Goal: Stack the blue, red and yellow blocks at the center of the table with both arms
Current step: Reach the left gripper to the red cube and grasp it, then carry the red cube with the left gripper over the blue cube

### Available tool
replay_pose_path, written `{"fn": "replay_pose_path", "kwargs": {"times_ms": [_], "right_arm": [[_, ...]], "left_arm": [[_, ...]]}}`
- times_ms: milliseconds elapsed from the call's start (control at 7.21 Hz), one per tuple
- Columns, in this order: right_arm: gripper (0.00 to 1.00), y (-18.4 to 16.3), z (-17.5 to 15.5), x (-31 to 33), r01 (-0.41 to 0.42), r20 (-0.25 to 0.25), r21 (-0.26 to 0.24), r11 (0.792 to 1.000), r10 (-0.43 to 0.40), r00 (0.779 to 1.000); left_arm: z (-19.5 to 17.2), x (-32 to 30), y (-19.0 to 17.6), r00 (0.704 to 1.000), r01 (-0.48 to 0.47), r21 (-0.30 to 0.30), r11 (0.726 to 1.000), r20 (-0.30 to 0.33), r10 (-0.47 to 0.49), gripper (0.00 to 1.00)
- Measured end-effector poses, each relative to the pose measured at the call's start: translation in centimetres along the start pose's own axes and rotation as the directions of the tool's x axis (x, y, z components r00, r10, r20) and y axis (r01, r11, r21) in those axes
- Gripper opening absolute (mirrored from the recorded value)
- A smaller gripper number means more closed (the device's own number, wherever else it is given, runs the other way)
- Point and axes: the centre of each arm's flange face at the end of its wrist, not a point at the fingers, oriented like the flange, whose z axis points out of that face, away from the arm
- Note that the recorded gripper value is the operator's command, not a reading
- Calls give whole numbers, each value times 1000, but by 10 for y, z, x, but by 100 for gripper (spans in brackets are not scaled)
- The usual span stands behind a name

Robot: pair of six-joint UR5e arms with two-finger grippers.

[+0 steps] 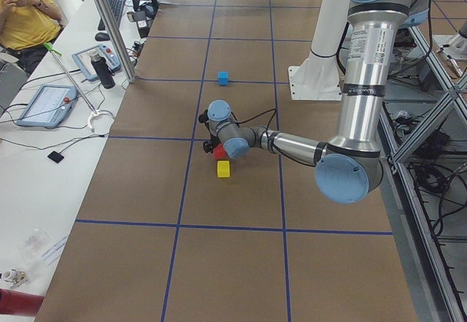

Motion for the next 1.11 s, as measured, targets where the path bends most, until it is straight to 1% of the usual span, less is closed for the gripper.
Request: {"fn": "replay_pose_path", "kwargs": {"times_ms": [139,278,555,694,833,971,1110], "right_arm": [[100,0,0,0,0,0,0,1000,0,1000],[100,0,1,1,0,-1,-1,1000,0,1000],[100,2,3,3,-7,-3,-7,1000,7,1000],[100,4,4,4,-20,-5,-12,1000,20,1000],[100,9,6,8,-41,-4,-17,999,41,999],[100,17,8,16,-73,-2,-24,997,73,997],[100,32,13,24,-117,0,-36,992,117,993]], "left_arm": [[1,2,0,1000,-3,-1,1000,-5,3,0],[-2,6,-2,1000,-10,11,1000,-10,10,0],[-19,15,-18,1000,-11,54,998,-13,12,0],[-31,17,-32,999,44,76,996,-12,-43,0],[-42,23,-55,990,143,108,984,-21,-142,0],[-51,28,-81,970,242,134,961,-36,-239,0],[-59,35,-113,944,329,144,933,-51,-325,0]]}}
